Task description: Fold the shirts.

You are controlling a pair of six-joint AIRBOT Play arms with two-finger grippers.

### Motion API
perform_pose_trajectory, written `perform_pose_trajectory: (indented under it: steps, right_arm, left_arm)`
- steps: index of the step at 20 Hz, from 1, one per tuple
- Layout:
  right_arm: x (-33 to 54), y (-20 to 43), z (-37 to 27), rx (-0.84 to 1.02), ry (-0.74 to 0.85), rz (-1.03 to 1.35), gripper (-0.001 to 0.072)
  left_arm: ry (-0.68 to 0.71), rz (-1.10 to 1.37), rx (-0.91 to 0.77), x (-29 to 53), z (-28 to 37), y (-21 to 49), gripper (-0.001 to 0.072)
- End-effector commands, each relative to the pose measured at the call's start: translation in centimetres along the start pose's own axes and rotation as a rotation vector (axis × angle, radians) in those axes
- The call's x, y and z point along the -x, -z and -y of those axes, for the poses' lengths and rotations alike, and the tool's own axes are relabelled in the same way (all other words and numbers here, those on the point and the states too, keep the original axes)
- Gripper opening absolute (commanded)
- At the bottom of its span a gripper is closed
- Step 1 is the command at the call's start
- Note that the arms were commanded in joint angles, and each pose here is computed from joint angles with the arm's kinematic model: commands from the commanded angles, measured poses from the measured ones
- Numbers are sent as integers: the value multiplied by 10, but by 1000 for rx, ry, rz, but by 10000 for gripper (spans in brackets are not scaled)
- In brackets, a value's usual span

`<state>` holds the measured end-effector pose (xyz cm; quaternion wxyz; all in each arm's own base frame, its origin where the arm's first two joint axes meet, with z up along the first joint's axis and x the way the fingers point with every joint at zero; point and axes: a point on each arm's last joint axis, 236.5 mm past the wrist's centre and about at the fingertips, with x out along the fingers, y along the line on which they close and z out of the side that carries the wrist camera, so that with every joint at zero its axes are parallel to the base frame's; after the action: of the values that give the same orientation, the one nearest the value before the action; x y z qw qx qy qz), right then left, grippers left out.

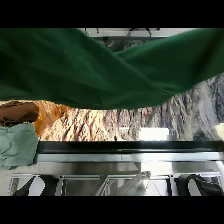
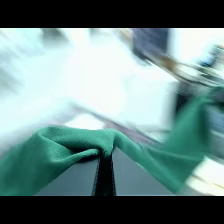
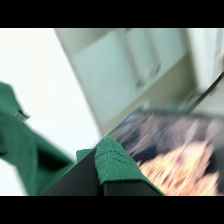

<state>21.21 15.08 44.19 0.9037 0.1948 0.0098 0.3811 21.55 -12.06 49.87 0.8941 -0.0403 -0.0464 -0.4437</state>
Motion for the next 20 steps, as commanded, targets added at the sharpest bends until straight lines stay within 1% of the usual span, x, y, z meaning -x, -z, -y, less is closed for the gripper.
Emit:
perform_pose_trajectory:
  steps: [1,3,5,7,9,11,14,15,16,17,18,20]
  right_arm:
    - [21,-55,-45,254,46,142,16]
    - [10,-57,-22,227,34,114,16]
    - [-8,-39,27,131,25,0,16]
    - [-33,-12,78,7,-8,-111,16]
    - [-64,39,138,-75,33,-261,16]
    - [-95,102,202,-138,120,-410,16]
    - [-128,170,295,-259,255,-485,16]
    - [-132,189,319,-301,286,-499,21]
    - [-132,203,338,-356,301,-505,186]
    - [-131,210,350,-413,304,-493,395]
    - [-128,208,357,-454,300,-472,436]
    - [-113,191,366,-482,307,-430,431]
  left_arm:
    - [-158,164,-172,2,37,-48,30]
    - [-160,125,-106,6,4,-37,30]
    - [-169,43,-19,6,-44,-10,31]
    - [-133,-69,92,-12,-93,35,31]
    - [-98,-231,205,-47,-141,106,31]
    - [-109,-408,313,-87,-188,194,32]
    - [-116,-595,496,-129,-238,329,35]
    - [-109,-636,540,-134,-249,363,107]
    - [-100,-668,583,-138,-261,390,319]
    - [-107,-679,625,-139,-273,404,343]
    - [-115,-680,651,-136,-286,409,343]
    - [-132,-674,674,-123,-308,402,344]
